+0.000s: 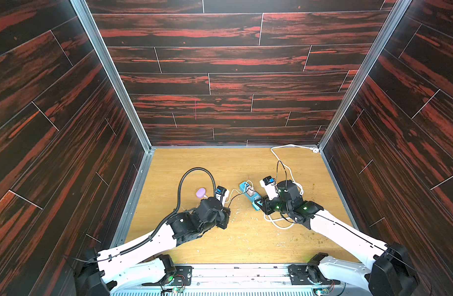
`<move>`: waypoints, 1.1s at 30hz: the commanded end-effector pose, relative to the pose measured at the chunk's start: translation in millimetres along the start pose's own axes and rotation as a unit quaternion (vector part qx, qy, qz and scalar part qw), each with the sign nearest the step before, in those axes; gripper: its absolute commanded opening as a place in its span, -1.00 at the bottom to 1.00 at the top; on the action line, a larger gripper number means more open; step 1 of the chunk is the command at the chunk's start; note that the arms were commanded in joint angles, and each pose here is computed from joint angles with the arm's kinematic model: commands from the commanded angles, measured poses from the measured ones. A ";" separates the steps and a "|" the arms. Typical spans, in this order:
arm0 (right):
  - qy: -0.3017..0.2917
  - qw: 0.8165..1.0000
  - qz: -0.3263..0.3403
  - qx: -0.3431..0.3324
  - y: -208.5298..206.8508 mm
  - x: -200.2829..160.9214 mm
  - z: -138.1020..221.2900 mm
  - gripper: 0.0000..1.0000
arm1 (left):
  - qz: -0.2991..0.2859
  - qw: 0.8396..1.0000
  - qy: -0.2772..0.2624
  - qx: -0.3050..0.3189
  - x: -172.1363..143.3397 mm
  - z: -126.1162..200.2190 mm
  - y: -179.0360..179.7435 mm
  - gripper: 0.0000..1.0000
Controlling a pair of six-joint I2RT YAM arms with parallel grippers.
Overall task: Charge the bluetooth headset
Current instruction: Adjust the charging cable at the plug, then insert the plug into the socket.
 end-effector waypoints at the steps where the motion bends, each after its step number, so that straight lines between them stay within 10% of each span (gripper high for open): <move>1: -0.023 0.998 0.019 -0.048 -6.2 13.2 -3.4 -0.82 | -0.015 1.000 0.022 0.002 3.8 -3.1 -2.1 -1.00; 33: -0.043 0.990 0.091 -0.095 -25.9 22.3 -42.3 -0.81 | -0.008 0.997 0.080 0.011 -1.9 -40.8 -5.0 -0.99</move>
Point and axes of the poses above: each gripper's point midway between its finger pads, its own z axis back along the fingers, its own y axis along the line the jaws close on, x = y × z, the point moved 9 cm from there along z, back along the fingers, and after that the axes turned 3 degrees about -z, right-handed, at the moved point
